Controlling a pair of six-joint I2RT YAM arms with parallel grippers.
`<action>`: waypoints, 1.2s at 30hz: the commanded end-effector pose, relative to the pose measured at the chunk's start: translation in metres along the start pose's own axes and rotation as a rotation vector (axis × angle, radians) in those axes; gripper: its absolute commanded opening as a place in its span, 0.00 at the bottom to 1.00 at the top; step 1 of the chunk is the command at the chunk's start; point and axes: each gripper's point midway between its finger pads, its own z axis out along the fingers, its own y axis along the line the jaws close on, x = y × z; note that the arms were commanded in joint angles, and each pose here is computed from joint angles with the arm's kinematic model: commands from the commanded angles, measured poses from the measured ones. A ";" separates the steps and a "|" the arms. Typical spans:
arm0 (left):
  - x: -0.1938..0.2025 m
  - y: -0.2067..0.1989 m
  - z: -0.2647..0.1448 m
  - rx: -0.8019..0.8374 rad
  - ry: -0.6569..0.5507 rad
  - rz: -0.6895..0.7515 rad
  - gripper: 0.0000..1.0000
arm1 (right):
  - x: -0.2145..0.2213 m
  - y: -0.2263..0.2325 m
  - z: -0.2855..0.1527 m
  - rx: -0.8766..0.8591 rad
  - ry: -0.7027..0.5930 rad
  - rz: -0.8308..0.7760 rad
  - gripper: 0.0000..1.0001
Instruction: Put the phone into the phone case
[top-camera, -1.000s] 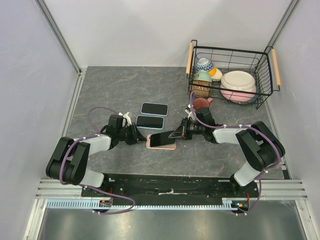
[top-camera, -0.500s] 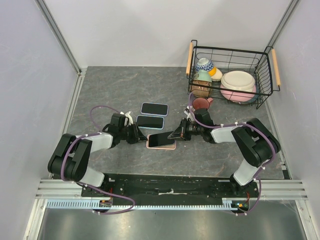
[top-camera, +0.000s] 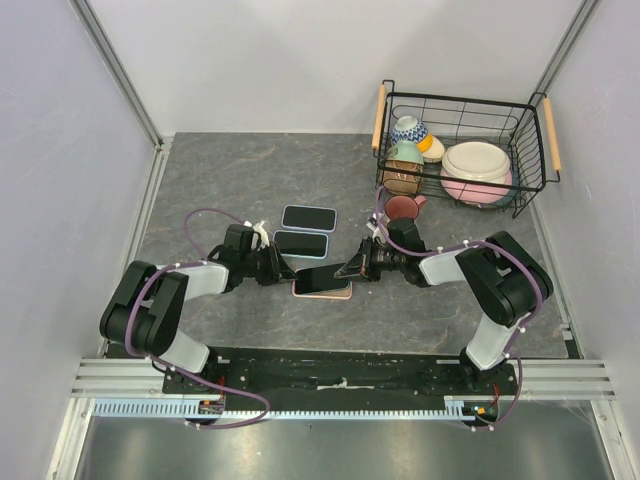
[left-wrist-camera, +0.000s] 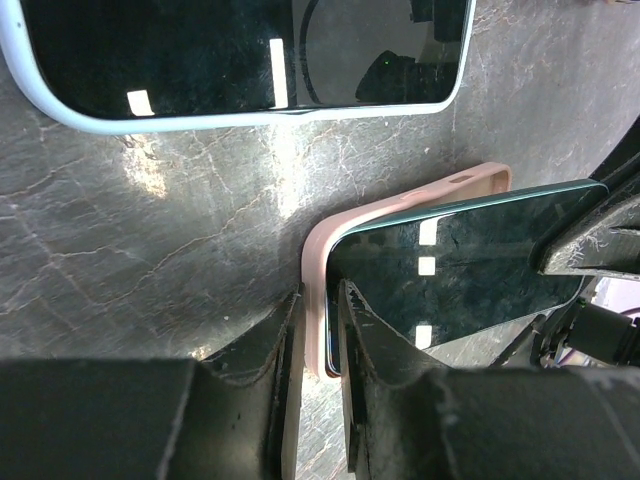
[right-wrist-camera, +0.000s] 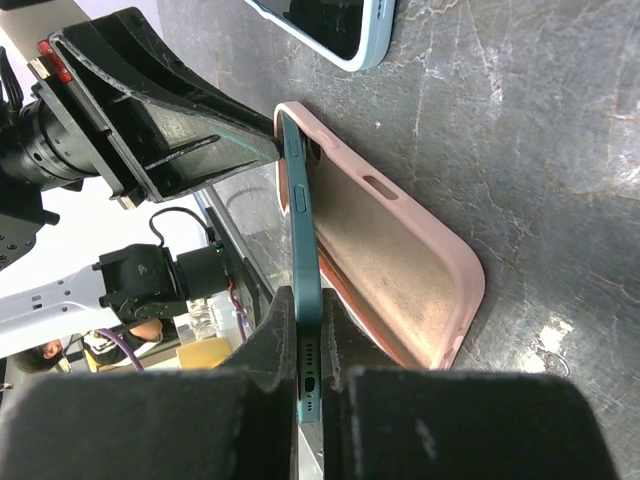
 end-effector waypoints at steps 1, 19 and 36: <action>0.000 -0.010 0.009 0.034 0.016 0.059 0.26 | 0.017 -0.021 0.015 0.074 0.036 0.016 0.00; -0.012 -0.008 -0.009 -0.060 -0.038 0.093 0.31 | 0.037 -0.047 0.027 0.174 0.082 -0.017 0.00; -0.050 -0.067 -0.064 -0.029 -0.189 0.205 0.38 | 0.041 -0.072 0.027 0.283 0.114 -0.061 0.00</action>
